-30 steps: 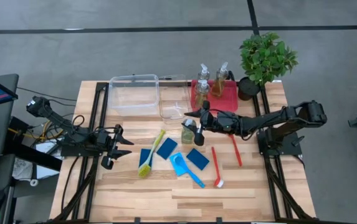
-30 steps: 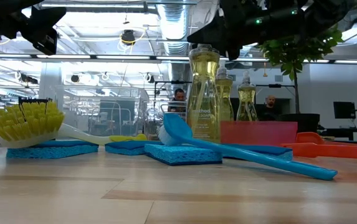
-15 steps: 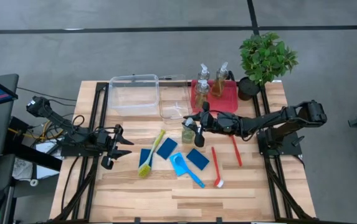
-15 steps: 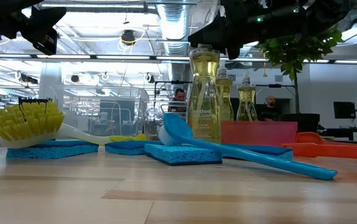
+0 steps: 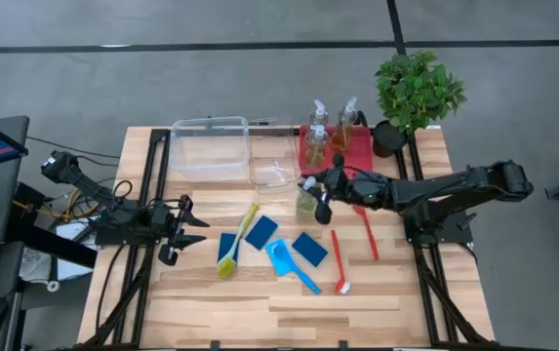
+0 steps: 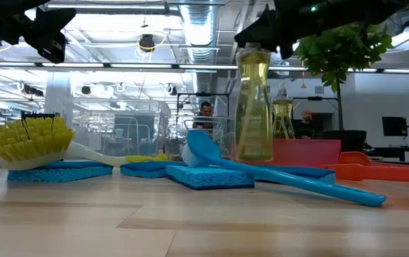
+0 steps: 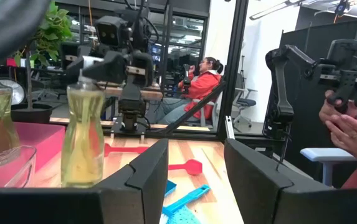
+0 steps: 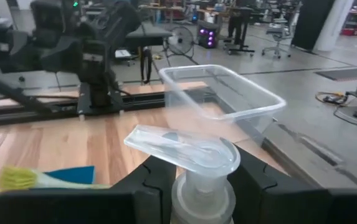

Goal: Pick & Place Kitchen Sink Supplies
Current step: Put the soap dispenser into the red bin

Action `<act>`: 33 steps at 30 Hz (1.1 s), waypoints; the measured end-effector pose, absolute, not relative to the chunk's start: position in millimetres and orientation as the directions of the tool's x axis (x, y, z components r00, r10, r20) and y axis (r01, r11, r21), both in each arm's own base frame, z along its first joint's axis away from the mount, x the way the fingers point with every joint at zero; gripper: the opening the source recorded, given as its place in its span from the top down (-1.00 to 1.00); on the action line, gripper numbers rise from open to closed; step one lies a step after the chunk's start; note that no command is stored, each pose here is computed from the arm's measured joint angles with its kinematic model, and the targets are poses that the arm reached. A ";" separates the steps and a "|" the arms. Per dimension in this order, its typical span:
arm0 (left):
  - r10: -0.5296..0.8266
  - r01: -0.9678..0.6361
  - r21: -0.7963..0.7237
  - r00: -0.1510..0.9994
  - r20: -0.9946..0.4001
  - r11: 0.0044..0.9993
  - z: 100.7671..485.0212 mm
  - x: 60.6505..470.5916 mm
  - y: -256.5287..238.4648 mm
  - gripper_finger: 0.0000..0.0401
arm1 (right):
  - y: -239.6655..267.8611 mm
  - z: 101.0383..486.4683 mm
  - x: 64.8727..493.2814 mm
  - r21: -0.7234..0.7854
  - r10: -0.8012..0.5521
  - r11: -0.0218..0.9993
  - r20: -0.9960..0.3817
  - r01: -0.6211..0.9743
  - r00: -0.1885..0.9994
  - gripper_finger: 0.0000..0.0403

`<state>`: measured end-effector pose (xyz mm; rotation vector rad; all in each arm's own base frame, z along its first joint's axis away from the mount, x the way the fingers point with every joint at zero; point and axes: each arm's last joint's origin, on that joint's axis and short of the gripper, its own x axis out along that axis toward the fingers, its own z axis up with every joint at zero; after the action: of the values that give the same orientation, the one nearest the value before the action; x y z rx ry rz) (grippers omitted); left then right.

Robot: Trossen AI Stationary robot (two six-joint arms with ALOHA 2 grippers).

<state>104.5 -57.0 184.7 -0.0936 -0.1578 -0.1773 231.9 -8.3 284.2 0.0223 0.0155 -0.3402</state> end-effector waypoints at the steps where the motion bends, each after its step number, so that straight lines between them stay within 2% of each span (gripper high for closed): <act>1: -0.168 0.183 -0.079 0.972 0.164 0.980 184.7 104.5 -57.0 0.21 | -8.4 286.7 228.9 0.024 -0.334 0.942 -0.014 0.334 0.942 0.52; 10: -0.168 0.182 -0.079 0.972 0.164 0.980 184.7 104.5 -56.9 0.21 | -10.6 307.1 194.3 0.063 -0.404 0.913 0.019 0.402 0.914 0.48; 16: -0.168 0.183 -0.079 0.972 0.164 0.980 184.7 104.5 -57.0 0.21 | -14.5 320.6 172.0 0.071 -0.471 0.882 0.080 0.466 0.879 0.52; 33: -0.168 0.183 -0.079 0.972 0.164 0.980 184.7 104.5 -56.9 0.21 | -51.9 324.7 151.9 0.022 -0.727 0.685 0.088 0.728 0.681 0.48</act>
<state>104.5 -56.9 184.7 -0.0936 -0.1578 -0.1771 151.9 -51.9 324.7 -0.0151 -0.0922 -0.8160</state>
